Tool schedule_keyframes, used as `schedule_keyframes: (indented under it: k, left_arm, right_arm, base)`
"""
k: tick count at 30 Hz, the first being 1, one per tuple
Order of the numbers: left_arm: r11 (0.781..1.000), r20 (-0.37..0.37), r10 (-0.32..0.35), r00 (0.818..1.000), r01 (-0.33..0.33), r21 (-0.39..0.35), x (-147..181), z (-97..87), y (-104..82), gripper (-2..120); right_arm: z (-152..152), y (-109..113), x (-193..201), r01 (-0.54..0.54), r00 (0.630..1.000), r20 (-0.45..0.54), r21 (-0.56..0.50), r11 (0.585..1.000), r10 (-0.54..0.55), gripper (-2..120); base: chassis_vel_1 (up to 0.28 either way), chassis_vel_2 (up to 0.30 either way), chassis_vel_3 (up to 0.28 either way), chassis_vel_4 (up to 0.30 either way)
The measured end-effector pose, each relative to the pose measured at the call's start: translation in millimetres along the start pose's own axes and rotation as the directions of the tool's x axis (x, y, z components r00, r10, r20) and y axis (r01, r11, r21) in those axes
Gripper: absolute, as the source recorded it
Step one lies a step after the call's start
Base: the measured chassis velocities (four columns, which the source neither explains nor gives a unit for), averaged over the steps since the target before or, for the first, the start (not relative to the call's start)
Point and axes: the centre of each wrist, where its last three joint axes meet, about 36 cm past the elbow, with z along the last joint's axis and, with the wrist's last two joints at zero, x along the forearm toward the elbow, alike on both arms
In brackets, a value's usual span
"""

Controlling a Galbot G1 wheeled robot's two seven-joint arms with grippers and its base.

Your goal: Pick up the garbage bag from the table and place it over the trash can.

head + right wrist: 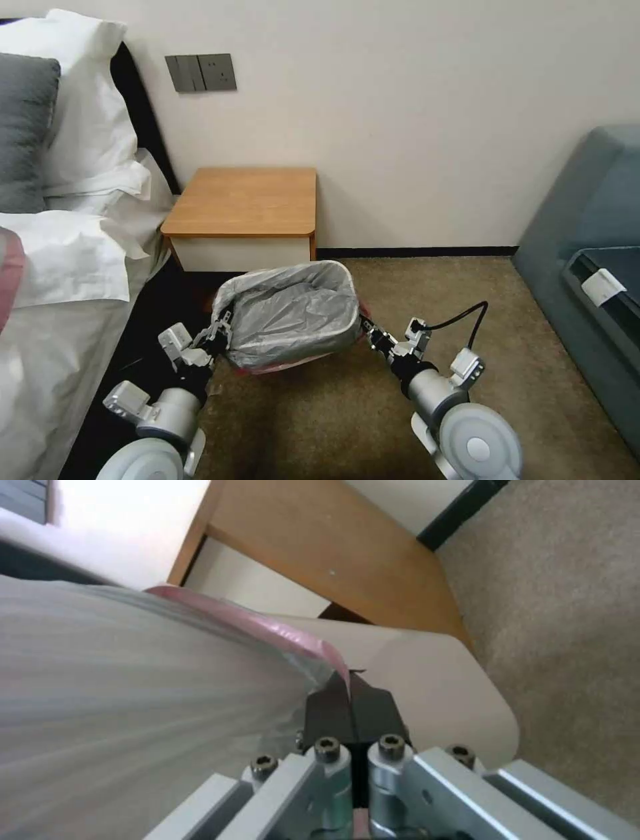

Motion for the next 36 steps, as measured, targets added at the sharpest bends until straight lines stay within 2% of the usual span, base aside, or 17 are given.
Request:
schedule_keyframes:
  k: [3, 5, 7, 10, 15, 18, 19, 22, 23, 26, 27, 31, 32, 33, 34, 35, 36]
  left_arm:
    - [1.000, 0.002, -0.001, 1.000, 0.001, 0.000, 0, -0.7, 0.4, 8]
    - [1.000, 0.010, -0.004, 1.000, 0.004, -0.002, 0, -3.2, 1.8, 8]
    - [1.000, 0.013, -0.007, 1.000, 0.007, -0.004, 0, -4.3, 2.7, 8]
    - [1.000, 0.029, -0.026, 0.999, 0.026, -0.011, -2, -9.0, 9.7, 8]
    - [0.999, 0.040, -0.050, 0.998, 0.050, -0.019, -3, -12.1, 16.3, 8]
    - [0.997, 0.044, -0.064, 0.997, 0.065, -0.028, -3, -13.4, 19.2, 8]
    - [0.997, 0.044, -0.064, 0.997, 0.065, -0.028, -3, -13.4, 19.2, 8]
    - [0.995, 0.037, -0.070, 0.997, 0.072, -0.067, -5, -10.6, 19.5, 8]
    - [0.995, 0.037, -0.070, 0.997, 0.072, -0.067, -5, -10.6, 19.5, 8]
    - [0.989, 0.023, -0.064, 0.998, 0.066, -0.136, -6, -4.9, 16.9, 8]
    - [0.989, 0.023, -0.064, 0.998, 0.066, -0.136, -6, -4.9, 16.9, 8]
    - [0.974, 0.009, -0.043, 0.999, 0.044, -0.221, -6, 3.8, 12.4, 8]
    - [0.974, 0.009, -0.043, 0.999, 0.044, -0.221, -6, 3.8, 12.4, 8]
    - [0.969, 0.006, -0.038, 0.999, 0.039, -0.245, -6, 6.1, 11.2, 8]
    - [0.967, 0.005, -0.037, 0.999, 0.037, -0.252, -6, 6.8, 10.9, 8]
    - [0.959, 0.003, -0.033, 0.999, 0.032, -0.282, -5, 9.1, 10.3, 8]
    - [0.954, 0.005, -0.031, 0.999, 0.031, -0.299, -4, 10.2, 10.2, 8]
  right_arm:
    - [0, -2, 2, 0.007, 1.000, -0.010, 0.006, 1.000, -0.007, 6]
    - [1, -3, 8, 0.016, 1.000, -0.016, 0.022, 1.000, -0.016, 15]
    - [1, -3, 11, 0.018, 1.000, -0.017, 0.026, 0.999, -0.018, 18]
    - [-1, 0, 26, 0.026, 1.000, -0.016, 0.040, 0.999, -0.025, 35]
    - [-2, 5, 41, 0.018, 1.000, 0.011, 0.049, 0.999, -0.019, 48]
    - [-14, 19, 59, 0.049, 0.996, 0.073, 0.079, 0.996, -0.055, 63]
    - [-14, 19, 59, 0.049, 0.996, 0.073, 0.079, 0.996, -0.055, 63]
    - [-39, 48, 73, 0.163, 0.971, 0.146, 0.180, 0.970, -0.190, 79]
    - [-39, 48, 73, 0.163, 0.971, 0.146, 0.180, 0.970, -0.190, 79]
    - [-59, 61, 70, 0.313, 0.923, 0.099, 0.364, 0.877, -0.371, 93]
    - [-59, 61, 70, 0.313, 0.923, 0.099, 0.364, 0.877, -0.371, 93]
    - [-89, 74, 37, 0.464, 0.861, -0.121, 0.583, 0.667, -0.494, 100]
    - [-89, 74, 37, 0.464, 0.861, -0.121, 0.583, 0.667, -0.494, 100]
    - [-96, 81, 25, 0.498, 0.842, -0.187, 0.631, 0.596, -0.506, 100]
    - [-98, 83, 21, 0.508, 0.835, -0.210, 0.646, 0.569, -0.508, 100]
    - [-101, 90, 2, 0.544, 0.813, -0.293, 0.687, 0.481, -0.503, 100]
    - [-103, 94, -7, 0.561, 0.801, -0.331, 0.707, 0.431, -0.499, 100]
  base:
    - [0.000, 0.000, 0.000, 0.000]
    - [0.000, 0.000, 0.000, 0.000]
    - [0.000, 0.000, 0.000, 0.000]
    - [0.000, 0.000, 0.000, 0.000]
    - [0.000, 0.000, 0.000, 0.000]
    - [0.000, 0.000, 0.000, 0.000]
    - [0.000, 0.000, 0.000, 0.000]
    - [0.000, 0.000, 0.000, 0.000]
    - [0.000, 0.000, 0.000, 0.000]
    - [0.000, 0.000, 0.000, 0.000]
    - [0.000, 0.000, 0.000, 0.000]
    - [0.000, 0.000, 0.000, 0.000]
    - [0.000, 0.000, 0.000, 0.000]
    - [0.000, 0.000, 0.000, 0.000]
    - [0.000, 0.000, 0.000, 0.000]
    - [0.000, 0.000, 0.000, 0.000]
    - [0.000, 0.000, 0.000, 0.000]
